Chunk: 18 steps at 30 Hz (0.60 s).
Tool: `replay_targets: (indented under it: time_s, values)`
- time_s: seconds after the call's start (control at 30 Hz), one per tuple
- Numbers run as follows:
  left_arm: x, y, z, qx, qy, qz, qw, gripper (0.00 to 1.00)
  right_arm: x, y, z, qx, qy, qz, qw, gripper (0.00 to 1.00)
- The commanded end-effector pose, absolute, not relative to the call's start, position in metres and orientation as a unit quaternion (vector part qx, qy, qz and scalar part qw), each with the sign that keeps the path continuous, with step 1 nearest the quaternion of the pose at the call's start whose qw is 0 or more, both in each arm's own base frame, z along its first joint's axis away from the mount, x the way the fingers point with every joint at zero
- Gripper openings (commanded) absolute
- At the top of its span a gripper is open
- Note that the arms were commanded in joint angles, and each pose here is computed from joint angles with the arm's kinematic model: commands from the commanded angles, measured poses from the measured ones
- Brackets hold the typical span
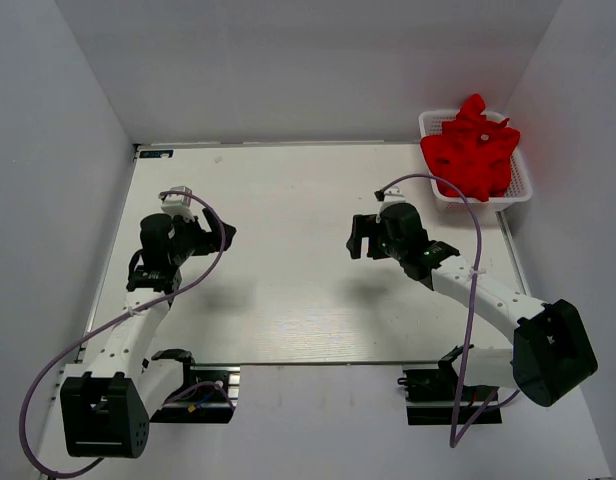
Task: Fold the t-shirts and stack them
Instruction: Grab crumpled tshirt from bin with the right arm
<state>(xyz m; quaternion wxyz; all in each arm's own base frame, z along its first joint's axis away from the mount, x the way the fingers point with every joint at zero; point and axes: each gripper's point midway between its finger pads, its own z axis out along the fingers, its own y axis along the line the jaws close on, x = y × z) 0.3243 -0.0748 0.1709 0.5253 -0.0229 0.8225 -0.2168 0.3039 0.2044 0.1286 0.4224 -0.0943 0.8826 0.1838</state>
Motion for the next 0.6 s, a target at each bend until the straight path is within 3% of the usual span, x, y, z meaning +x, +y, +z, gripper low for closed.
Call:
replay_targets:
  time_s: [0.0,0.1,0.43,0.57]
  values:
    - [0.324,-0.073,0.190,-0.019,0.807,-0.213,0.550,1.00,0.323,0.203,0.161,-0.085,0.857,0.170,0.479,0.90]
    - [0.324,-0.072,0.195,-0.021,0.805,-0.209,0.554,1.00,0.330,0.193,0.166,-0.121,0.847,0.134,0.499,0.90]
    - [0.327,-0.071,0.207,-0.028,0.805,-0.208,0.555,1.00,0.385,0.143,0.186,-0.004,0.870,0.002,0.493,0.90]
    - [0.327,-0.071,0.207,-0.028,0.805,-0.208,0.555,1.00,0.422,0.091,0.209,0.058,0.869,-0.019,0.491,0.90]
